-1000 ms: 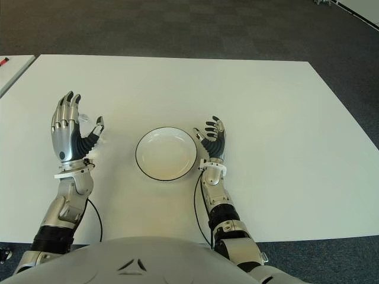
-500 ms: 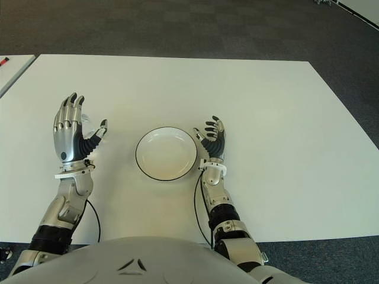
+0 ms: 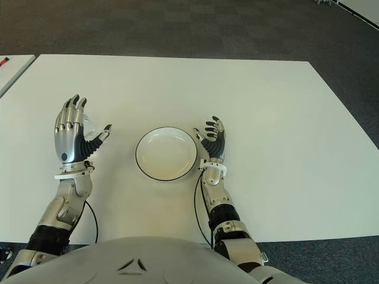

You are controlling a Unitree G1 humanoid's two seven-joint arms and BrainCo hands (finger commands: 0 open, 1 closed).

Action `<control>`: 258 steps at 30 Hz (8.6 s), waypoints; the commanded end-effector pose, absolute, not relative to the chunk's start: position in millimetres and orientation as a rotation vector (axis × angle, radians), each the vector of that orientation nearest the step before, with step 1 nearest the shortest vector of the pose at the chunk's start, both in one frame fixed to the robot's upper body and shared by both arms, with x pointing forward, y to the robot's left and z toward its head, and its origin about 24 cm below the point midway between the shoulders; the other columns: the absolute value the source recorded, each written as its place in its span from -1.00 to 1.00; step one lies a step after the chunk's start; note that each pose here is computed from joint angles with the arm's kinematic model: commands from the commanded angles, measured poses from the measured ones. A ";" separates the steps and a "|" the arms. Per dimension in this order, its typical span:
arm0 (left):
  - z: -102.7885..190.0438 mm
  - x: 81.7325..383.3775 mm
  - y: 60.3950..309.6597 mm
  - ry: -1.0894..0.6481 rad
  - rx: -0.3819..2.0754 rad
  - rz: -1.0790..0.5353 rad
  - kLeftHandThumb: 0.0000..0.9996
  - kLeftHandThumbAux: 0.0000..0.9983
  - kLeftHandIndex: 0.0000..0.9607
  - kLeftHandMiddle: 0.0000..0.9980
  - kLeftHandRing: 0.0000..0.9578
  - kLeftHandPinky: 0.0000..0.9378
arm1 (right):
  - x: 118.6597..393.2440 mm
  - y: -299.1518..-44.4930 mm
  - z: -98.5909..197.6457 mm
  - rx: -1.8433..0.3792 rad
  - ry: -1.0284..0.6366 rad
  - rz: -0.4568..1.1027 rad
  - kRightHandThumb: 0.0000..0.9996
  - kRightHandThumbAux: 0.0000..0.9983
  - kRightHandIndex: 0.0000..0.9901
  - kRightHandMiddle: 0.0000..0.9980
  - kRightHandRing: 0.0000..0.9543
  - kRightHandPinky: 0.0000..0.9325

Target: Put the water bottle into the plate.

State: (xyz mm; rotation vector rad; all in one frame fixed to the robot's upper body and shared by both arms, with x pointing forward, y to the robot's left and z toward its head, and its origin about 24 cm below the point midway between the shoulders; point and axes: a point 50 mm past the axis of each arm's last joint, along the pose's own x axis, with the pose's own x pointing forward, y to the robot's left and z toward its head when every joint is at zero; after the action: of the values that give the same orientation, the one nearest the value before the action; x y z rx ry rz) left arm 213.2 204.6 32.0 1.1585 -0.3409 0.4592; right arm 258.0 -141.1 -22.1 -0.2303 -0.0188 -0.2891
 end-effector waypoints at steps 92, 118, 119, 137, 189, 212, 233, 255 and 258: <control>36.0 225.9 213.5 -0.365 0.923 0.613 0.07 -0.19 -1.00 -1.00 -0.90 -0.63 | 253.7 -145.6 -40.0 -0.243 0.047 -0.238 0.37 0.44 -0.59 -0.36 -0.26 -0.17; 38.3 226.5 232.5 -0.342 0.919 0.753 0.16 -0.29 -1.00 -1.00 -0.97 -0.72 | 253.2 -148.6 -42.2 -0.236 0.058 -0.232 0.40 0.43 -0.60 -0.36 -0.26 -0.16; 38.2 226.4 232.4 -0.337 0.915 0.752 0.17 -0.29 -1.00 -1.00 -0.97 -0.73 | 253.2 -148.7 -42.2 -0.237 0.059 -0.232 0.41 0.43 -0.60 -0.36 -0.26 -0.15; 37.3 229.0 229.3 -0.326 0.915 0.751 0.09 -0.28 -1.00 -1.00 -1.00 -0.80 | 253.5 -150.1 -43.2 -0.237 0.066 -0.226 0.39 0.43 -0.61 -0.36 -0.26 -0.16; 19.9 250.5 210.4 -0.183 0.356 0.440 -0.01 0.18 -1.00 -1.00 -0.89 -0.63 | 252.3 -149.0 -44.8 -0.229 0.068 -0.220 0.45 0.43 -0.59 -0.36 -0.28 -0.19; 23.7 250.3 202.9 -0.233 0.344 0.443 0.03 0.18 -1.00 -1.00 -0.86 -0.62 | 251.2 -152.6 -45.2 -0.223 0.070 -0.213 0.38 0.42 -0.61 -0.36 -0.27 -0.18; 22.8 249.6 200.9 -0.228 0.317 0.439 -0.01 0.12 -1.00 -1.00 -0.87 -0.60 | 252.0 -154.6 -45.1 -0.220 0.074 -0.208 0.46 0.43 -0.60 -0.32 -0.23 -0.16; 19.6 252.4 200.7 -0.197 0.360 0.410 -0.03 -0.01 -1.00 -1.00 -0.94 -0.73 | 252.3 -154.9 -45.4 -0.229 0.076 -0.208 0.39 0.44 -0.62 -0.33 -0.24 -0.17; 18.9 252.7 200.2 -0.186 0.347 0.401 -0.01 -0.03 -1.00 -1.00 -0.95 -0.71 | 252.3 -155.0 -45.4 -0.232 0.076 -0.206 0.39 0.45 -0.62 -0.32 -0.24 -0.17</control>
State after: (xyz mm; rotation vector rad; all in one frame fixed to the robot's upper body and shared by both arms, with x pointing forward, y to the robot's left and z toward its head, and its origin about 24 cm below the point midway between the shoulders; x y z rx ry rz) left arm 249.7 201.0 20.1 0.3438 -0.2080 0.4257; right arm 266.6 -148.3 -26.1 -0.2117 -0.0256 -0.1954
